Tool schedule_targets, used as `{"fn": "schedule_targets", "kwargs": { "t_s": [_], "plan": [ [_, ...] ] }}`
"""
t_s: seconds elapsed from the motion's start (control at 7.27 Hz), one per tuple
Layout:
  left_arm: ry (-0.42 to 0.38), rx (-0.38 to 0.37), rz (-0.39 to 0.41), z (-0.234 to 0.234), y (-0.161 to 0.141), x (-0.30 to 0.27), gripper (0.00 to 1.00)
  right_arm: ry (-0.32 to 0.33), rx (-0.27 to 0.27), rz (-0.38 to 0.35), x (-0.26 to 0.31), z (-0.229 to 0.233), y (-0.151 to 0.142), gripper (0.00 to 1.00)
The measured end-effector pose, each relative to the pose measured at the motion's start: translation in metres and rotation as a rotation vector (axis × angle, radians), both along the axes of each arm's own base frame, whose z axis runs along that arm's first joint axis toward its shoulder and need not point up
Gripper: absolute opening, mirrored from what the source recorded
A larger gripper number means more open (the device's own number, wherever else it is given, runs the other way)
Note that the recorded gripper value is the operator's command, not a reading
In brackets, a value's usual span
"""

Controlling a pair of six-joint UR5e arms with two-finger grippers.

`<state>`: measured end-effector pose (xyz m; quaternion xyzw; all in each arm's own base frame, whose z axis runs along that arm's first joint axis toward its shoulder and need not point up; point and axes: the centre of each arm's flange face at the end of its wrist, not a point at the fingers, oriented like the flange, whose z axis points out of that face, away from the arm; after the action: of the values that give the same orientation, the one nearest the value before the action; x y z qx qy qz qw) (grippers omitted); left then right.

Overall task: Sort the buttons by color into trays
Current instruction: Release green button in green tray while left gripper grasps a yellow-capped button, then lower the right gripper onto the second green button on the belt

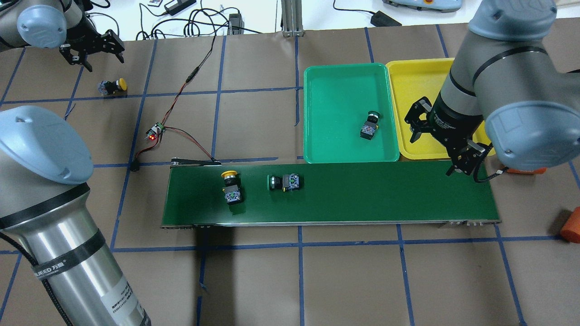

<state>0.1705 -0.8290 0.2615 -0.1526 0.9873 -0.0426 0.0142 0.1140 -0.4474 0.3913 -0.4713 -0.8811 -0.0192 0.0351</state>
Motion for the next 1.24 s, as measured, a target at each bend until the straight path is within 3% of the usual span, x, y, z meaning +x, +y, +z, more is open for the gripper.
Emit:
{"fn": "schedule_targets", "kwargs": {
  "t_s": [0.28, 0.69, 0.96, 1.24],
  "plan": [
    [-0.018, 0.027, -0.003, -0.037, -0.020, 0.013, 1.00, -0.014, 0.001, -0.003, 0.002, -0.001, 0.000, 1.00],
    [-0.036, 0.108, -0.048, -0.061, -0.017, 0.027, 1.00, -0.047, -0.015, -0.009, 0.006, -0.002, -0.001, 1.00],
    [-0.005, 0.130, -0.051, -0.064, -0.015, 0.027, 1.00, -0.135, -0.059, -0.013, 0.017, -0.003, -0.003, 1.00],
    [0.016, 0.134, -0.050, -0.068, -0.014, 0.027, 1.00, -0.163, -0.087, -0.015, 0.020, -0.001, -0.007, 1.00]
  ]
}}
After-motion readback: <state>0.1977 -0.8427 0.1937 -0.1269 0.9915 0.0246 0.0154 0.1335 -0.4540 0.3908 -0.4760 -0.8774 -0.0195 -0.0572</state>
